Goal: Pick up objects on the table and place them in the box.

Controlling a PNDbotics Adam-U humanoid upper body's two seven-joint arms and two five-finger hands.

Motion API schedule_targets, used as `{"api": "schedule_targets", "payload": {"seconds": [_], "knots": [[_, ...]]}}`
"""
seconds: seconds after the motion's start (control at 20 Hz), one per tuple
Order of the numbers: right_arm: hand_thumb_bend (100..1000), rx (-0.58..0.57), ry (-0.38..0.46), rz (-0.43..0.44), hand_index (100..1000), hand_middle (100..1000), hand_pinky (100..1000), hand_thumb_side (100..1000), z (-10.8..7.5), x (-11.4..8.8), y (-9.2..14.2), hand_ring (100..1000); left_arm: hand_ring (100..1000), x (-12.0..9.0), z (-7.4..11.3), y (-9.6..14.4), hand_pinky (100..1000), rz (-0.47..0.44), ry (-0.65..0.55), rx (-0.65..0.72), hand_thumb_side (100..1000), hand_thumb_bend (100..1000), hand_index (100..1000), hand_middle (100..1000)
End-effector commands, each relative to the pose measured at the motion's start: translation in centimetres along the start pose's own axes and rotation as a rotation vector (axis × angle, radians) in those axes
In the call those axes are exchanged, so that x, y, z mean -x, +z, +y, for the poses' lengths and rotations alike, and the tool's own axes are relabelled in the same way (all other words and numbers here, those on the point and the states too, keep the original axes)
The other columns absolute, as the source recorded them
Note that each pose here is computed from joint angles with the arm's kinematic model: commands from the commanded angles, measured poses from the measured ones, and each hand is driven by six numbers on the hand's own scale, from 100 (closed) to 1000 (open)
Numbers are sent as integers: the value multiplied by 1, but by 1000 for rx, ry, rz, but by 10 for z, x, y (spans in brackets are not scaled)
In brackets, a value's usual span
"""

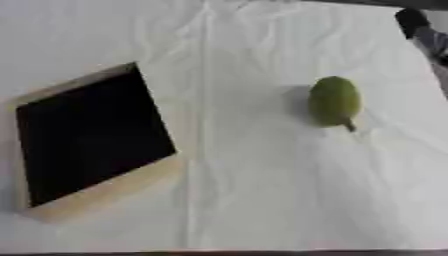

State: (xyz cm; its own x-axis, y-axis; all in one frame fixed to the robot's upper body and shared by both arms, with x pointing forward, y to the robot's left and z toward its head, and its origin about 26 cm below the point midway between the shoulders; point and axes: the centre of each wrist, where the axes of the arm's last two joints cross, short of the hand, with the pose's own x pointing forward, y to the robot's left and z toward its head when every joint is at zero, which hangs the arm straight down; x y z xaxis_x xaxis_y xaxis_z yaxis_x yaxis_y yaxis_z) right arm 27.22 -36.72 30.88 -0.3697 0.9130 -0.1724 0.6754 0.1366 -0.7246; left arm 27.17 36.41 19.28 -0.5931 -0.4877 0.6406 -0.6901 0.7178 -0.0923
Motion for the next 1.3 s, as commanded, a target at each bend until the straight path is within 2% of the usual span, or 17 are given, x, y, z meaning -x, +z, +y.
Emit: {"api": "schedule_targets", "payload": {"seconds": [0.05,0.5,0.7,0.95,1.1,1.15,1.25,1.3], "knots": [[377,21,36,-24,884,789,842,588,-12,-1,-6,740,484,-6,4,-8,501,-38,-12,5,568,284,707,551],[382,-9,49,-40,898,811,848,598,-12,-2,-7,760,485,-6,4,-8,501,-38,-11,8,568,283,707,551],[487,-102,90,-81,942,860,867,553,-9,-4,-6,817,485,-7,3,-8,501,-40,-9,11,568,283,707,551],[529,-210,153,-135,950,881,880,484,-5,-6,-5,855,486,-7,3,-8,501,-40,-8,13,568,282,707,551],[570,-278,191,-171,968,906,909,382,-1,-8,-4,907,486,-7,2,-8,500,-38,-7,14,569,283,707,552],[573,-301,203,-186,969,906,910,375,0,-9,-4,908,486,-7,2,-8,500,-37,-6,14,568,283,707,552],[597,-344,229,-217,976,912,921,249,2,-10,-3,922,486,-7,2,-8,500,-37,-5,14,568,283,707,552],[575,-364,243,-231,983,917,929,167,3,-10,-3,931,486,-7,2,-8,500,-37,-5,14,568,284,707,552]]}}
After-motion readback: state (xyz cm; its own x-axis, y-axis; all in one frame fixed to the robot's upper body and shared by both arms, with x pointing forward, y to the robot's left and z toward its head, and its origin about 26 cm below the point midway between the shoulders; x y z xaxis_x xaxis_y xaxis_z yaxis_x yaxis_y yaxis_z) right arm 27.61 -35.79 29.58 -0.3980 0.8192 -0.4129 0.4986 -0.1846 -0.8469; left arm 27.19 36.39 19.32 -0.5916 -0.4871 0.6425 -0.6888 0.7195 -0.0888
